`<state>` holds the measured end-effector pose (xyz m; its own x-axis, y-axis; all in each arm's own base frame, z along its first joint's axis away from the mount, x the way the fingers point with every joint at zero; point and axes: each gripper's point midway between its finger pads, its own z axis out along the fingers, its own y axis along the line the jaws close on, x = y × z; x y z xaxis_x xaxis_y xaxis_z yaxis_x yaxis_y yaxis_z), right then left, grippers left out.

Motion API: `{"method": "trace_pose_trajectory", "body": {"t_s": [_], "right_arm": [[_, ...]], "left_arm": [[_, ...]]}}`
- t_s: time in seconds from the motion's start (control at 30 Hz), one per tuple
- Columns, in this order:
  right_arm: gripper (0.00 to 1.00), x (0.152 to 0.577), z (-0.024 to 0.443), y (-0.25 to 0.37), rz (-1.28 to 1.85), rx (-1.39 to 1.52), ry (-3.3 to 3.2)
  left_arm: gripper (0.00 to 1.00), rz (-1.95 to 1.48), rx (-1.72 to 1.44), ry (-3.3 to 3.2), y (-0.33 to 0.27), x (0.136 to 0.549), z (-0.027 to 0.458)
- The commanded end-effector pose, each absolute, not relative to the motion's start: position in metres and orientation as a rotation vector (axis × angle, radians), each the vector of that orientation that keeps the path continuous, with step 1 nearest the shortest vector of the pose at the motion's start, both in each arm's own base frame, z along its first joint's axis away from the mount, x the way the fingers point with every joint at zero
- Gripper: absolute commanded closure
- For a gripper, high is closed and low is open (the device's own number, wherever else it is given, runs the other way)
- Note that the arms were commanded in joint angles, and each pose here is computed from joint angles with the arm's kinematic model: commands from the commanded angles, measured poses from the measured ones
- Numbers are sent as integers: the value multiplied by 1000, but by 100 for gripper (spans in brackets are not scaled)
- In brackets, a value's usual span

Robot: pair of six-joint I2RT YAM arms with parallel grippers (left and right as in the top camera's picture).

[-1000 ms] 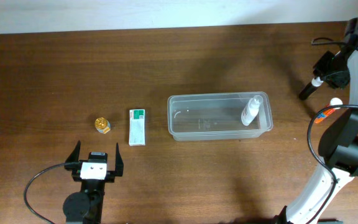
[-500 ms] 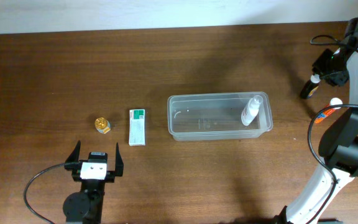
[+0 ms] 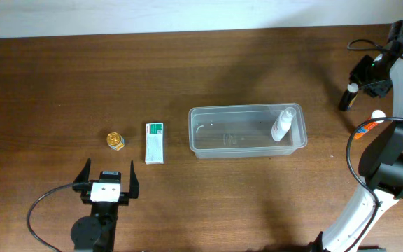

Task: Pack container
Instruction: 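Lower the right gripper around the brown bottle's white cap and grasp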

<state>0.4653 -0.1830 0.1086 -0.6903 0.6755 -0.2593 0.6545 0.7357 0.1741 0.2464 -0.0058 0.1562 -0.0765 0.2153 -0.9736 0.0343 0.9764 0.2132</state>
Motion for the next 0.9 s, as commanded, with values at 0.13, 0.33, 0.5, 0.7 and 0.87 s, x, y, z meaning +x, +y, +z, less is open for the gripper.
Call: {"method": "trace_pose_trajectory", "body": {"t_s": [0.13, 0.33, 0.5, 0.7, 0.87], "right_arm": [[62, 460, 105, -180, 96, 1021, 2661], [62, 459, 115, -181, 82, 985, 2658], [62, 452, 114, -187, 21, 999, 2672], [62, 450, 114, -192, -24, 1005, 2672], [62, 449, 114, -196, -62, 1008, 2667]], "left_arm": [[1, 148, 207, 1643, -7, 246, 155], [1, 149, 207, 1642, -7, 246, 155], [1, 149, 207, 1643, -7, 246, 155], [1, 149, 207, 1643, -7, 246, 155], [0, 149, 207, 1642, -7, 246, 155]]}}
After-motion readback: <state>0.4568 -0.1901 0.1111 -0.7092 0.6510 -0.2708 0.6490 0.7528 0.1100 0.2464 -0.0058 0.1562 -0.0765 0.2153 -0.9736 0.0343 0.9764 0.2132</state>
